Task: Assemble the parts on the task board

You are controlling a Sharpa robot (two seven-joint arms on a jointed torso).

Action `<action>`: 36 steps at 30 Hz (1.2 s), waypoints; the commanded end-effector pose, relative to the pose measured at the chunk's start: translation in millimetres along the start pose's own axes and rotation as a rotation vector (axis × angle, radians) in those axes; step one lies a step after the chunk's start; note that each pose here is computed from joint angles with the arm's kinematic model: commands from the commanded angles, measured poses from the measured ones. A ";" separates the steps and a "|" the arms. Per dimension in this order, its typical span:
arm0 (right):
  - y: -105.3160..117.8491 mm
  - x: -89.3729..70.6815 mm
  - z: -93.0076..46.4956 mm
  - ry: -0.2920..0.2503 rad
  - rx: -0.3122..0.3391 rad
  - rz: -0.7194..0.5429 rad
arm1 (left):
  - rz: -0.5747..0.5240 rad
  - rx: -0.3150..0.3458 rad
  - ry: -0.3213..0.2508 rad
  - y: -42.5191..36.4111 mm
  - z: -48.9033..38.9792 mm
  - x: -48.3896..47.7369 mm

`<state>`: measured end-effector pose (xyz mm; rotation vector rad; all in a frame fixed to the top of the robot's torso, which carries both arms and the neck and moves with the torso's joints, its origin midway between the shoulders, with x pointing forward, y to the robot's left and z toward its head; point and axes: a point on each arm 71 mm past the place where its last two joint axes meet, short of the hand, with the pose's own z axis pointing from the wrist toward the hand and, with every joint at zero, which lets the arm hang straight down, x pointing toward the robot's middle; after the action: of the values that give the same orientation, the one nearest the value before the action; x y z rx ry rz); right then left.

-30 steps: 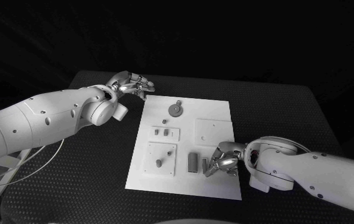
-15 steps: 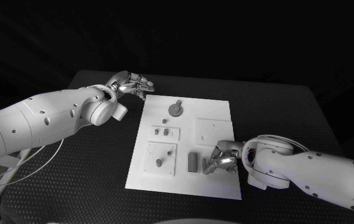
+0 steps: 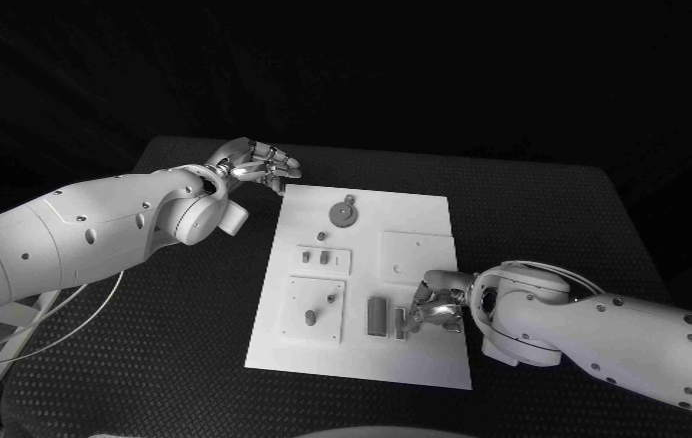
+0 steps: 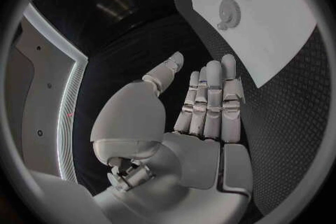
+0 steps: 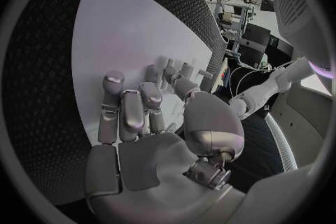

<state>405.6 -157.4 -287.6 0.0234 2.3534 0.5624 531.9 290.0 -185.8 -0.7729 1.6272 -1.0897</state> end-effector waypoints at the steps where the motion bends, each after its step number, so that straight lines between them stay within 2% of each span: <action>1: -1.8 -0.1 0.4 -0.013 0.014 -0.031 | -0.006 0.009 0.013 -1.7 0.3 2.0; 13: -2.1 0.7 1.1 -0.001 0.017 -0.032 | -0.005 0.009 0.014 -1.9 0.9 2.5; 23: -15.3 -6.4 0.0 0.000 -0.014 0.128 | -0.008 0.011 0.011 -2.1 1.4 2.6; 27: -17.6 -30.6 -0.9 -0.067 -0.065 0.213 | -0.035 0.007 0.004 -2.0 1.9 2.7; 30: -24.8 -61.8 -1.4 -0.174 -0.126 0.255 | -0.045 0.003 0.001 -1.8 2.9 2.7; 31: -26.6 -68.6 -1.2 -0.194 -0.140 0.278 | -0.045 0.003 0.000 -1.7 3.5 2.5; 33: -35.9 -89.1 -0.6 -0.267 -0.176 0.344 | -0.040 0.004 -0.008 -1.5 7.1 1.6; 36: -49.1 -120.8 4.4 -0.361 -0.268 0.435 | -0.034 0.005 -0.024 0.3 14.5 -3.2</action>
<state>496.9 -220.6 -244.0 0.4013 2.0661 0.7504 544.0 288.5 -187.9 -0.8023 1.6095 -1.0789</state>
